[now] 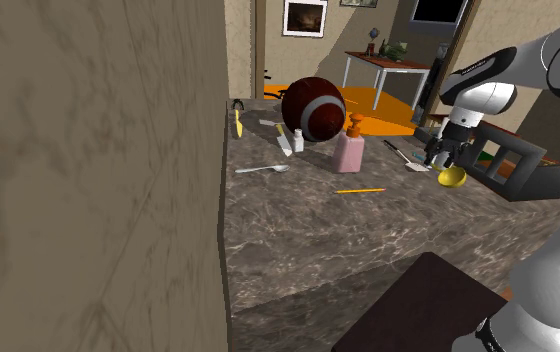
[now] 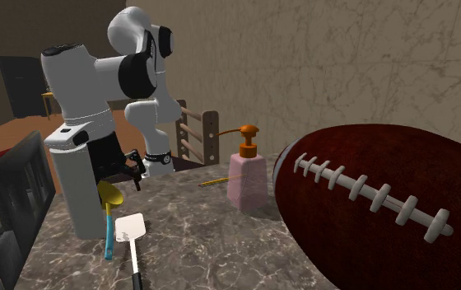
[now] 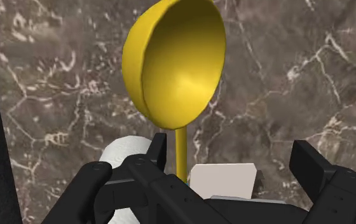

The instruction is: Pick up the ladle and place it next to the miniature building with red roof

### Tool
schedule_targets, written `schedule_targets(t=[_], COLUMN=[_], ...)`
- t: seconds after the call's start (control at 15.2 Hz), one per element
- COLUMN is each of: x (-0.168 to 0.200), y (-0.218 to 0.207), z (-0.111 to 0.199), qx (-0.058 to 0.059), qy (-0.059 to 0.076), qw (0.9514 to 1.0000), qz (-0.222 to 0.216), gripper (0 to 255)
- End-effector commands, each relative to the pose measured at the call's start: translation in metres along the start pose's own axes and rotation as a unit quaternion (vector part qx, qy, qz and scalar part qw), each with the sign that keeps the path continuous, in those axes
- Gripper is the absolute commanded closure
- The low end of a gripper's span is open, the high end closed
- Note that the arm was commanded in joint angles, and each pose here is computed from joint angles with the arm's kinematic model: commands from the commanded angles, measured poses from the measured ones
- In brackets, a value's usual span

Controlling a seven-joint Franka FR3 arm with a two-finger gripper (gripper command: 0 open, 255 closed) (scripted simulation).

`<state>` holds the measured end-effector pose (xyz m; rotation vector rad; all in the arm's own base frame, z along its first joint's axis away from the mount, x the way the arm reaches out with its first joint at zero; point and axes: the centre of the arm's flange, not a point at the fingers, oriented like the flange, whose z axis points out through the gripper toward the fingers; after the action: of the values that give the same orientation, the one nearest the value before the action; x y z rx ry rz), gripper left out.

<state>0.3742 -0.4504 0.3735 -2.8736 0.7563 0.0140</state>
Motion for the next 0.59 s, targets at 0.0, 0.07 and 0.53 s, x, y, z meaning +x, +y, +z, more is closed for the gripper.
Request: schedule_targets(t=[0.0, 0.07, 0.53], x=[-0.001, -0.001, -0.001], y=[0.003, 0.003, 0.003], z=[-0.010, -0.020, -0.020], qx=[0.003, 0.003, 0.003], qy=[-0.014, -0.014, -0.014], qw=[0.9999, 0.9999, 0.9999], qz=[0.002, 0.002, 0.002], gripper=[0, 0, 0])
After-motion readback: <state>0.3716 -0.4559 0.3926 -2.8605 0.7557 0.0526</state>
